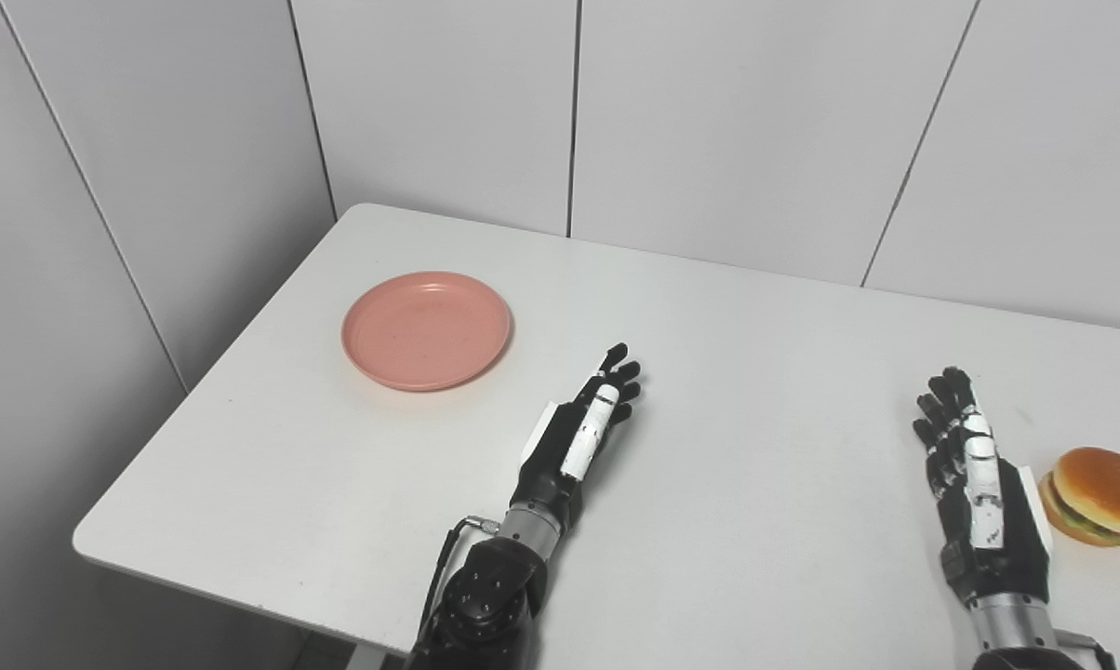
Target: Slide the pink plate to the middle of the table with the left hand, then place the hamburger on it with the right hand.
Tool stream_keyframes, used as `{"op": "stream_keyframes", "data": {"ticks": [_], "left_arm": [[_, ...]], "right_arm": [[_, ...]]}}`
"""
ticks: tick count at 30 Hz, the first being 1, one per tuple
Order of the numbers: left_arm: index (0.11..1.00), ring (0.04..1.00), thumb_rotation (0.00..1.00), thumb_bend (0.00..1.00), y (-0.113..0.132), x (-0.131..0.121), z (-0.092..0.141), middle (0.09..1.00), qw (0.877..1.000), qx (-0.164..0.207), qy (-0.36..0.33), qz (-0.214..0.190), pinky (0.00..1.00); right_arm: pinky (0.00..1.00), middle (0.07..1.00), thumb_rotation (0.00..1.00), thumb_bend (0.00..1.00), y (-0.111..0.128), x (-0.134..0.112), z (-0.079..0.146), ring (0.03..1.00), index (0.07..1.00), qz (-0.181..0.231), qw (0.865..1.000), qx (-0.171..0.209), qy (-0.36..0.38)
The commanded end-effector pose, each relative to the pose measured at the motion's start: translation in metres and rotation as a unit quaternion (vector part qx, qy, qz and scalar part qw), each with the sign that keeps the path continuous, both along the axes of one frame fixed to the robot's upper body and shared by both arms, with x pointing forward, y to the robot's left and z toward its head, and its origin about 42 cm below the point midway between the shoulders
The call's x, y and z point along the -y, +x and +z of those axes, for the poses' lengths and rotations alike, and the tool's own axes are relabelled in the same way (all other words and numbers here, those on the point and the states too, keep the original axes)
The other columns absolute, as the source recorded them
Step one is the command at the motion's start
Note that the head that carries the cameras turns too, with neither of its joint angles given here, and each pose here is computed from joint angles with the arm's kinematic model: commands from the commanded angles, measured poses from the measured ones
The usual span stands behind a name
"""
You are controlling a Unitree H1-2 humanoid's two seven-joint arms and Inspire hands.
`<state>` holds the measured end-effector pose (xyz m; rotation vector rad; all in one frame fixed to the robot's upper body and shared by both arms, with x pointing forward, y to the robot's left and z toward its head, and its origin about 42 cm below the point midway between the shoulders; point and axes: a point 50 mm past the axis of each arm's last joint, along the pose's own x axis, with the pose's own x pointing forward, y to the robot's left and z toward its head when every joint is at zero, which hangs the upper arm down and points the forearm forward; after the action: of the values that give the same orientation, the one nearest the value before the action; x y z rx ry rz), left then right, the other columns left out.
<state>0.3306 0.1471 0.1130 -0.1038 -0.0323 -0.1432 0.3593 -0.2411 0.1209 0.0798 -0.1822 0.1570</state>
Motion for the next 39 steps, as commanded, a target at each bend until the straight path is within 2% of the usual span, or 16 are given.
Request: {"op": "stream_keyframes", "data": {"ticks": [1,10,20,24,33,39], "left_arm": [[0.939,0.933,1.00,0.38,0.011,-0.003,0.028,0.946,0.999,0.046,0.004,-0.005,0.95],[0.937,0.921,1.00,0.44,0.019,-0.012,0.067,0.935,0.995,0.095,0.020,-0.007,0.93],[0.920,0.895,1.00,0.45,0.032,-0.027,0.105,0.919,0.990,0.136,0.025,0.005,0.91],[0.907,0.895,1.00,0.44,0.038,-0.037,0.119,0.911,0.989,0.147,0.005,0.022,0.90],[0.906,0.903,1.00,0.41,0.054,-0.065,0.148,0.913,0.981,0.183,0.006,0.061,0.91],[0.913,0.908,1.00,0.43,0.064,-0.091,0.161,0.918,0.976,0.195,0.015,0.092,0.91]], "right_arm": [[1.00,0.976,1.00,0.20,-0.013,0.001,-0.025,0.979,0.975,-0.003,1.000,-0.025,0.007],[0.99,0.971,1.00,0.20,-0.011,0.002,-0.025,0.976,0.972,-0.005,1.000,-0.025,0.007],[1.00,0.974,1.00,0.20,-0.011,0.004,-0.026,0.978,0.973,-0.007,0.999,-0.031,0.014],[1.00,0.972,1.00,0.20,-0.012,0.004,-0.026,0.982,0.970,-0.008,0.999,-0.032,0.012],[1.00,0.977,1.00,0.19,-0.012,0.004,-0.026,0.987,0.977,-0.007,0.999,-0.029,0.013],[0.99,0.968,1.00,0.18,-0.014,0.004,-0.026,0.974,0.965,-0.010,1.000,-0.023,0.015]]}}
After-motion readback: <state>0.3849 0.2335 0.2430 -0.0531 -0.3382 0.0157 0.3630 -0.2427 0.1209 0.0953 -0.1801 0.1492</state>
